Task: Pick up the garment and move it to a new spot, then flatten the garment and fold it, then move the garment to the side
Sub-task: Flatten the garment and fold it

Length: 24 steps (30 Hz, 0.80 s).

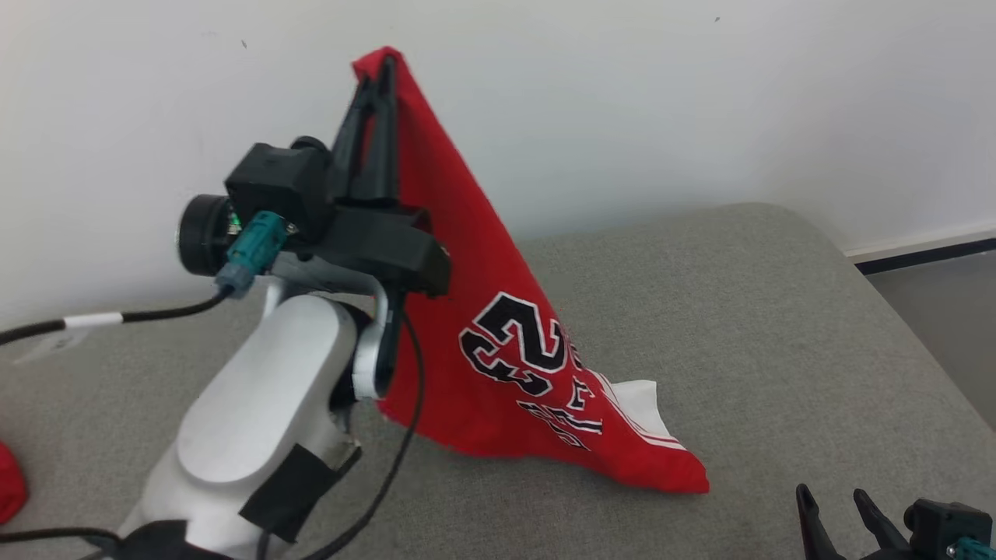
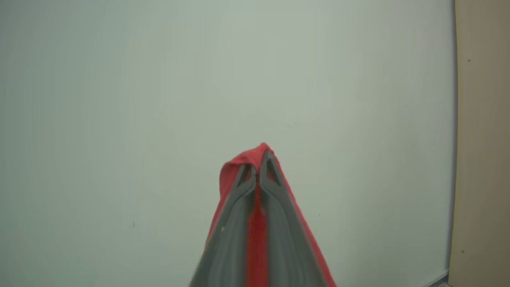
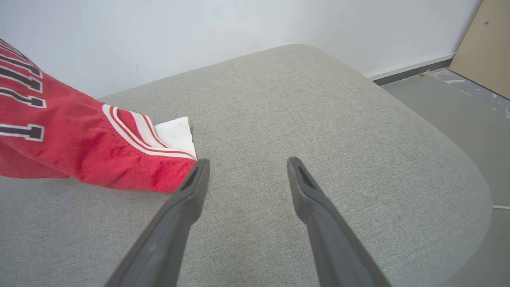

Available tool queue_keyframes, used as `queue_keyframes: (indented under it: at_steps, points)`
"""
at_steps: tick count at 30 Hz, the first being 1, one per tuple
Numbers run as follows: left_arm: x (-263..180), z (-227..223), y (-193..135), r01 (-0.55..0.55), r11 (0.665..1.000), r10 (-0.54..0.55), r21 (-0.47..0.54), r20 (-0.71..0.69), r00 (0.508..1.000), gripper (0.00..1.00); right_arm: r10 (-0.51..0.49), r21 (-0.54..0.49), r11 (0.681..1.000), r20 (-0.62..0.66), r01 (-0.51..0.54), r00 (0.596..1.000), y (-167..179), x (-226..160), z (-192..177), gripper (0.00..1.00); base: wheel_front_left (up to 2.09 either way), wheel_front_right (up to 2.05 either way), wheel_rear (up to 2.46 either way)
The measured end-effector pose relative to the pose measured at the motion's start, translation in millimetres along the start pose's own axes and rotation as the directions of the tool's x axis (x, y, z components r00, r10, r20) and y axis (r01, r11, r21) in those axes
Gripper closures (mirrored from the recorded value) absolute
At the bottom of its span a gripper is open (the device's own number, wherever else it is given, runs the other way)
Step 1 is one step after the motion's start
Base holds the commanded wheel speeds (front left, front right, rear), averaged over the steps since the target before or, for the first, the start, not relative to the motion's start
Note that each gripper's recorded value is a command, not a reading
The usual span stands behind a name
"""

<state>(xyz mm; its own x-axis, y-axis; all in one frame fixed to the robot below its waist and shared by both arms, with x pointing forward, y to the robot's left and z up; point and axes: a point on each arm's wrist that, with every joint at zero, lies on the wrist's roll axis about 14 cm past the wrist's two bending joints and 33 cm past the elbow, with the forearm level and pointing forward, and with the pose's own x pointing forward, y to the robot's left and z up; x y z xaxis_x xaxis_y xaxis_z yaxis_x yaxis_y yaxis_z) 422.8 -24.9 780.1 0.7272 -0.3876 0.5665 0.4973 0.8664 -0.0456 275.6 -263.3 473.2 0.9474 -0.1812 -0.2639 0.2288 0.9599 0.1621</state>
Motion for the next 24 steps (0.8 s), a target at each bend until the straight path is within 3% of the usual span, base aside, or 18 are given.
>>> queue_keyframes:
  at_steps: [3,5,7,11,14,15,19,21,24]
  points:
    - [0.9,-28.0,55.7,-0.122,0.985,0.135,0.123,-0.103,0.985,1.00,-0.005,-0.001,1.000,-0.006,0.005,1.000,-0.4,1.0,-0.8,0.00,0.00,0.00,0.00]
    - [-8.5,-66.0,98.9,-0.203,0.960,0.244,0.191,-0.219,0.945,1.00,-0.006,-0.005,1.000,-0.004,0.006,1.000,0.5,2.3,0.6,0.00,0.00,0.00,0.00]
    - [-28.4,-105.8,133.5,-0.289,0.938,0.336,0.192,-0.296,0.894,1.00,-0.031,0.002,1.000,-0.012,0.031,0.999,-6.6,-0.5,-2.5,0.00,0.00,0.00,0.00]
    - [-16.1,-105.3,116.8,-0.265,0.957,0.287,0.119,-0.248,0.925,1.00,-0.074,-0.010,0.997,-0.035,0.074,0.997,-20.2,-1.3,-8.1,0.00,0.00,0.00,0.00]
    - [9.6,-58.7,99.9,-0.216,0.975,0.221,0.053,-0.113,0.969,1.00,-0.026,-0.020,0.999,-0.043,0.025,0.999,-4.8,9.3,-8.2,0.00,0.00,0.00,0.00]
    - [25.2,-21.8,76.8,-0.143,0.989,0.143,0.043,-0.005,0.990,1.00,0.001,-0.021,1.000,-0.046,-0.002,0.999,4.0,13.0,-8.9,0.00,0.00,0.00,0.00]
    - [34.9,16.0,40.8,-0.038,0.999,0.035,0.019,0.099,0.994,1.00,0.035,-0.019,0.999,-0.037,-0.035,0.999,14.5,16.2,-7.6,0.00,0.00,0.00,0.00]
    - [43.6,63.3,-0.5,0.106,0.993,-0.093,-0.047,0.229,0.969,1.00,0.034,-0.012,0.999,-0.030,-0.034,0.999,13.6,14.8,-8.6,0.00,0.00,0.00,0.00]
    - [31.6,46.7,9.6,0.092,0.988,-0.066,-0.124,0.197,0.978,1.00,0.039,-0.004,0.999,-0.038,-0.039,0.999,15.0,17.5,-11.6,0.00,0.00,0.00,0.00]
